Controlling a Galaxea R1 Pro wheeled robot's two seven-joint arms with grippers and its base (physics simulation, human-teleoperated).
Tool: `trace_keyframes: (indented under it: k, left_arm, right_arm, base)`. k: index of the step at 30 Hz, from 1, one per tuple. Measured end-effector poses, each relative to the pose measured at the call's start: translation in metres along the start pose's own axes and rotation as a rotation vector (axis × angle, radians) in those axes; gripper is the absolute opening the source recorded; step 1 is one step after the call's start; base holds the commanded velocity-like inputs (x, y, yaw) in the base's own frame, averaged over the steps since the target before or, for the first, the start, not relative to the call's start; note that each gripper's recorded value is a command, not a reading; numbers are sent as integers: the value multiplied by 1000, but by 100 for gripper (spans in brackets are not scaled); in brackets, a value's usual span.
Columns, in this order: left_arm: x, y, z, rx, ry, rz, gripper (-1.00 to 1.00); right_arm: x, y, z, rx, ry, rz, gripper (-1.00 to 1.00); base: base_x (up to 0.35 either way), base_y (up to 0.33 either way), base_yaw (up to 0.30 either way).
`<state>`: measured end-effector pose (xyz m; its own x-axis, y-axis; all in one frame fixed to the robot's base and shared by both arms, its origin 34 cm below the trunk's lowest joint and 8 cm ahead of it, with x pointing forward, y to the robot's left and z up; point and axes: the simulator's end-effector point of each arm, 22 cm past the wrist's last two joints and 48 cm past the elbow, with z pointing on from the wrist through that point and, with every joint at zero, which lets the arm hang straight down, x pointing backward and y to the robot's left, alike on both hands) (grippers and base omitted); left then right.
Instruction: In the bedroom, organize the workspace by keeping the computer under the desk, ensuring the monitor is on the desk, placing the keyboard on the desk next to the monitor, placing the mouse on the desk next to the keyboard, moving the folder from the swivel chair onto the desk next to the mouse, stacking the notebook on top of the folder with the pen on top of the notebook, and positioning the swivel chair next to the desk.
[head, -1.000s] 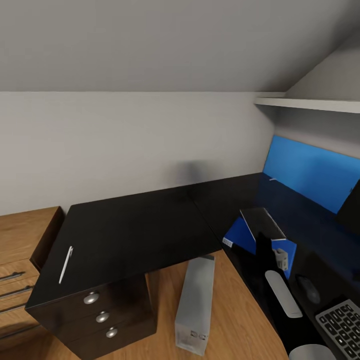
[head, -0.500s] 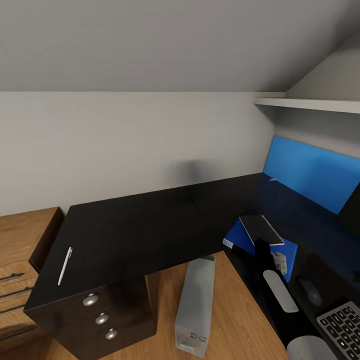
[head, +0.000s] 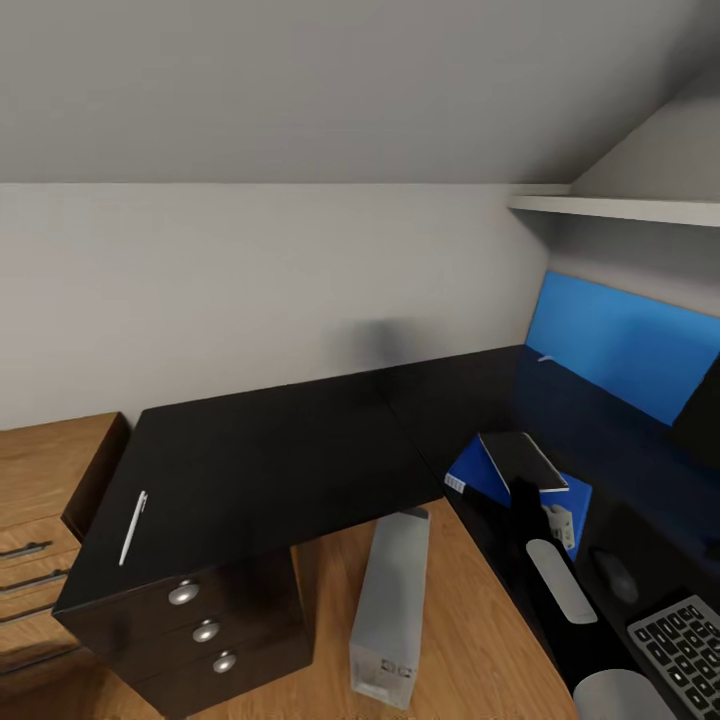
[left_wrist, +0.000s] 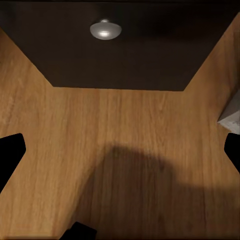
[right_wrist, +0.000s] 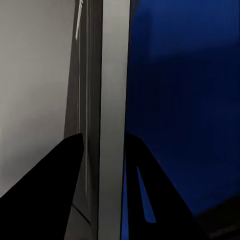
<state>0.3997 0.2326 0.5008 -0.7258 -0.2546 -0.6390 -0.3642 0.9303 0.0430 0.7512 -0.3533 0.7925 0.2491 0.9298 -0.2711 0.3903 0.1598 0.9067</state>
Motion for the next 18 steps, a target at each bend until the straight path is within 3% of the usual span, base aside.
trace_keyframes:
  k: [18]
  left_arm:
    - [0,0,0,-2,-1,-3,100]
  right_arm:
    - [0,0,0,-1,-1,-1,-100]
  base:
    - [-6,0,0]
